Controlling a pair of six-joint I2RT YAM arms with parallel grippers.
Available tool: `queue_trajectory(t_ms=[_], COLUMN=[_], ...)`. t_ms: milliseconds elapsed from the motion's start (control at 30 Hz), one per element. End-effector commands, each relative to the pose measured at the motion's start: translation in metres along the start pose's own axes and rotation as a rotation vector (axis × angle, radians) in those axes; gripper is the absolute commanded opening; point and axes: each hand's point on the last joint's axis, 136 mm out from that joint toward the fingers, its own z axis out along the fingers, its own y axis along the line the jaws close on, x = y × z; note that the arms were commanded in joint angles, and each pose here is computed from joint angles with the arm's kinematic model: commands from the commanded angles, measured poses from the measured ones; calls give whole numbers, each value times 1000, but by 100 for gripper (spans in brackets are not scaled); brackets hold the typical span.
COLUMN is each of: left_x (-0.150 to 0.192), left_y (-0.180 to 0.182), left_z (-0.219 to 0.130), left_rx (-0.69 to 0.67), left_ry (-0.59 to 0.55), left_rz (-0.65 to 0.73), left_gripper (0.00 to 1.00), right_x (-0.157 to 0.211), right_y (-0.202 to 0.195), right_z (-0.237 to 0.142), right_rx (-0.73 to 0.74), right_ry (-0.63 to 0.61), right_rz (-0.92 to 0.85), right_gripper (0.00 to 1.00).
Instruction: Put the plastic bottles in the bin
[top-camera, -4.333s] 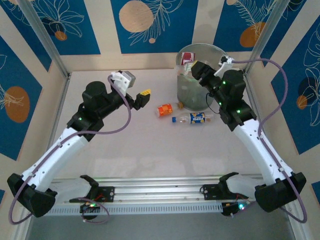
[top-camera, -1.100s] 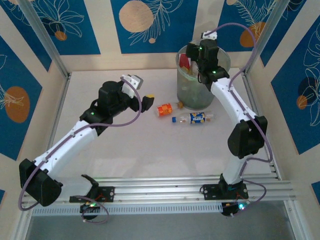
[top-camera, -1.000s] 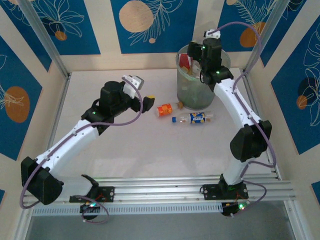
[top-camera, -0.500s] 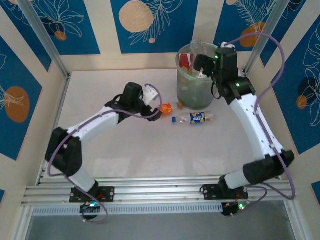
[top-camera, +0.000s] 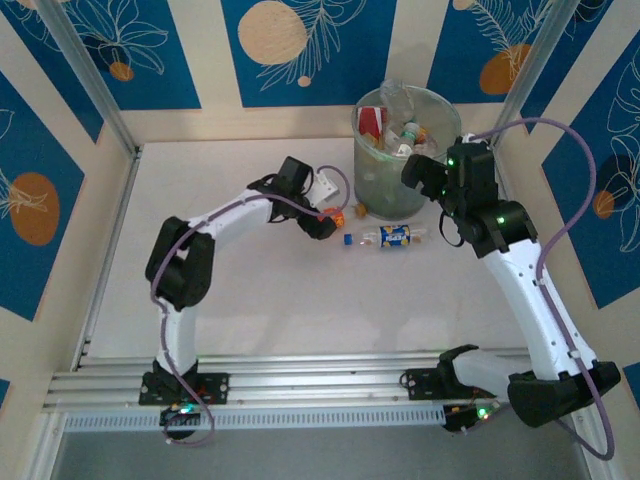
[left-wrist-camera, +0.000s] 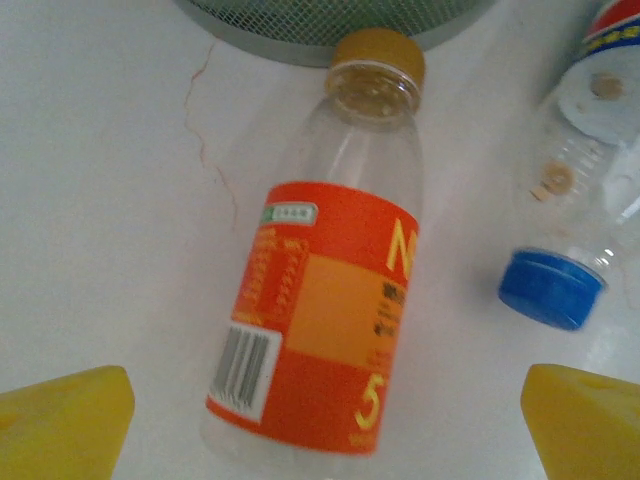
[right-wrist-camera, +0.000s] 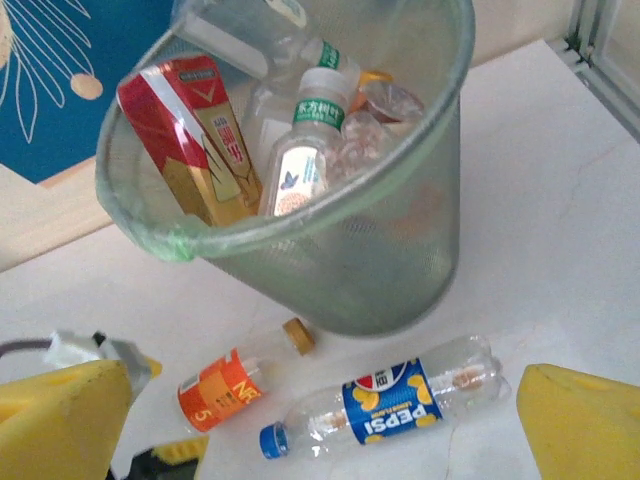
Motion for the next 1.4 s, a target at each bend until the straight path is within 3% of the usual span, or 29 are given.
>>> queue_trajectory(t_ms=[0,433,800,900,1100,1367], left_x=[8,21,41,41,32,4], left_y=[1,19,22,22,25,20], left_z=[10,48,48,39,5,-68], left_rx=[20,-21,-54,-65,-123,-200], left_ry=[73,185,248,242,191,37], left_rz=[-1,-87,-81,-71,-57,-73], left_gripper=[100,94,65,57,56,55], right_x=[4,7,1,0,-4,-2], right_y=[2,6,0,0,1,26], right_z=[-8,-3,-13,-17,-25,-36], right_rx=[-28,-36,-23,-27,-50,-205], right_ry=[7,16,-22,-32,-49,-25], right_rz=[29,33,42,47,64,87], right_gripper=[99,99,99,99,99,99])
